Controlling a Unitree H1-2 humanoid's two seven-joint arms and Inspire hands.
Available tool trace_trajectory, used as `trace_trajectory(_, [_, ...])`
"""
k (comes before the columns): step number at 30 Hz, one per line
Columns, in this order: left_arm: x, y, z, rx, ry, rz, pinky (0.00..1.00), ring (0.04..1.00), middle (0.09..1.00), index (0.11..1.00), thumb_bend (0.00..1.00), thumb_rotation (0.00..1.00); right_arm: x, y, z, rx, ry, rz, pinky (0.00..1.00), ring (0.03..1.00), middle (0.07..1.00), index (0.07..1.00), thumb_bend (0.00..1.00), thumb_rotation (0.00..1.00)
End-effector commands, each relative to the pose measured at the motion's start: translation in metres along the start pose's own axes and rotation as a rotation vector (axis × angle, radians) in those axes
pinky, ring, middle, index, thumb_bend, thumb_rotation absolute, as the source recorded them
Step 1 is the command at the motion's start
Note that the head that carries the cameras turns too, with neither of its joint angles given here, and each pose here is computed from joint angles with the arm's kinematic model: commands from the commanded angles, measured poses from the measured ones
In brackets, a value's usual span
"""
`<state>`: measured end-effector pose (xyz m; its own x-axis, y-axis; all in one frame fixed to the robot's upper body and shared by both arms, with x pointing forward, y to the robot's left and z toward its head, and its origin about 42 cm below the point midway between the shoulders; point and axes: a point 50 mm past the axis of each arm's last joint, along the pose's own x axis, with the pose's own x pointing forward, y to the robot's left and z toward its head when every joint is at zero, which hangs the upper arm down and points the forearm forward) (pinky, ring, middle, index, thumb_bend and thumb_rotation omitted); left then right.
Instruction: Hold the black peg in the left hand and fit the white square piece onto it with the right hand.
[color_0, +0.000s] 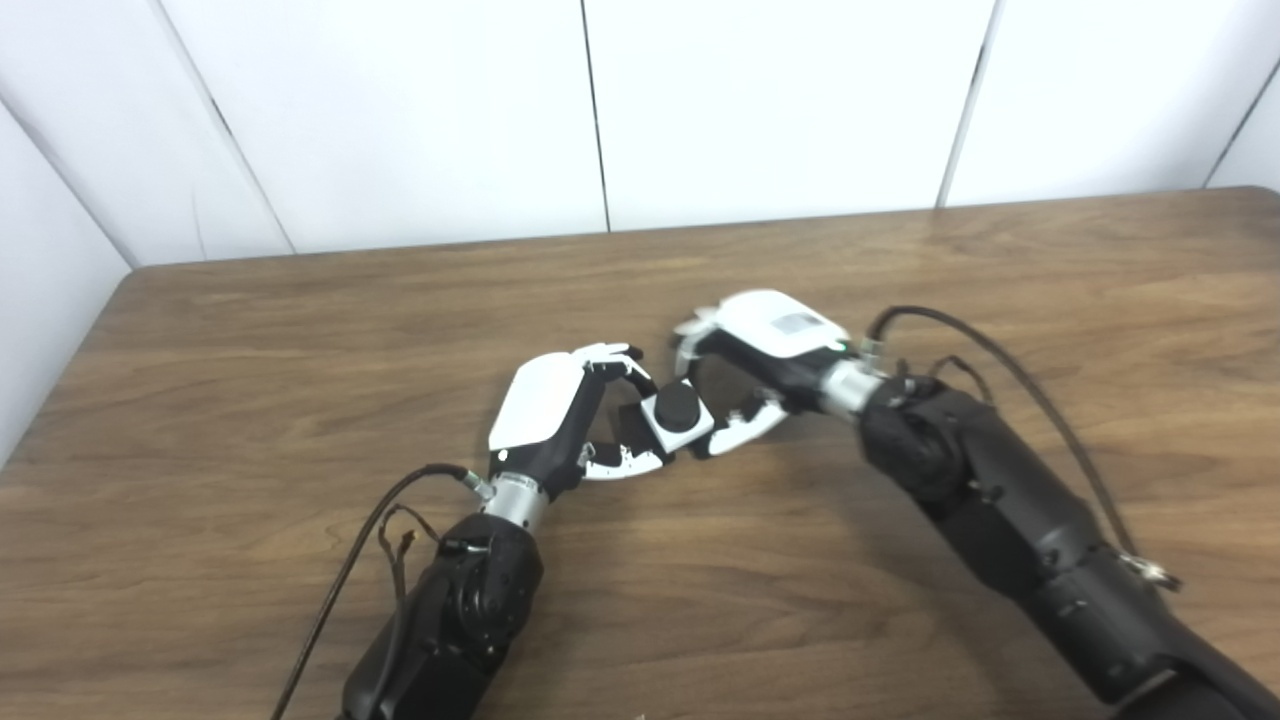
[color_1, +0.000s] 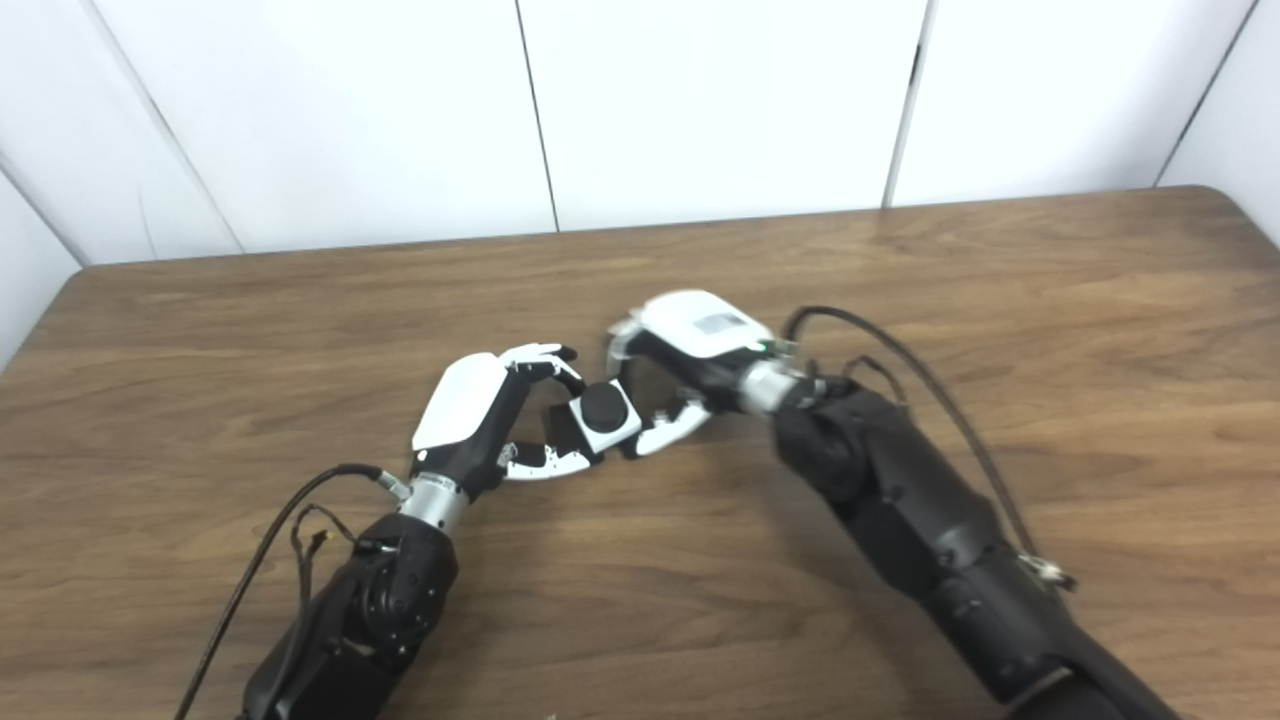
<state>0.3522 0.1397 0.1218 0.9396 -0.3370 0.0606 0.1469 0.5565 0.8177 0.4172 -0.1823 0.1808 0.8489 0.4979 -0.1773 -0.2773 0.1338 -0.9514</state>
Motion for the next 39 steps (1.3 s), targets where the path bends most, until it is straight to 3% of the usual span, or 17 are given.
trace_trajectory(1, [-0.017,-0.019,-0.018,0.054,0.063,-0.135,0.82,0.856,0.819,0.492,0.51,0.09,-0.019,0.009,-0.048,-0.063,0.172,0.095,0.94,0.942,0.894,0.851,0.88,0.36])
trace_trajectory(13, [-0.018,-0.02,-0.02,0.054,0.058,-0.132,0.81,0.847,0.816,0.492,0.51,0.09,-0.058,-0.02,-0.091,-0.059,0.275,0.018,0.94,0.934,0.891,0.894,0.9,0.32])
trace_trajectory(18, [-0.018,-0.02,-0.02,0.057,0.06,-0.139,0.81,0.85,0.818,0.492,0.51,0.09,-0.076,-0.038,-0.098,-0.001,0.282,-0.092,0.94,0.931,0.884,0.902,0.89,0.29])
trace_trajectory(25, [-0.019,-0.018,-0.021,0.057,0.062,-0.136,0.81,0.85,0.817,0.492,0.51,0.09,-0.094,-0.038,-0.084,0.139,0.242,-0.265,0.88,0.879,0.854,0.862,0.89,0.25])
trace_trajectory(27, [-0.019,-0.018,-0.021,0.058,0.061,-0.134,0.8,0.846,0.815,0.492,0.51,0.09,-0.098,-0.034,-0.077,0.184,0.235,-0.31,0.75,0.845,0.84,0.839,0.88,0.22])
trace_trajectory(31, [-0.019,-0.019,-0.021,0.049,0.057,-0.135,0.8,0.844,0.815,0.493,0.51,0.09,-0.109,-0.021,-0.058,0.306,0.213,-0.412,0.63,0.794,0.827,0.812,0.83,0.21])
trace_trajectory(39, [-0.019,-0.018,-0.02,0.036,0.059,-0.129,0.79,0.841,0.817,0.495,0.51,0.09,-0.12,-0.002,-0.032,0.438,0.183,-0.535,0.63,0.767,0.808,0.789,0.79,0.2])
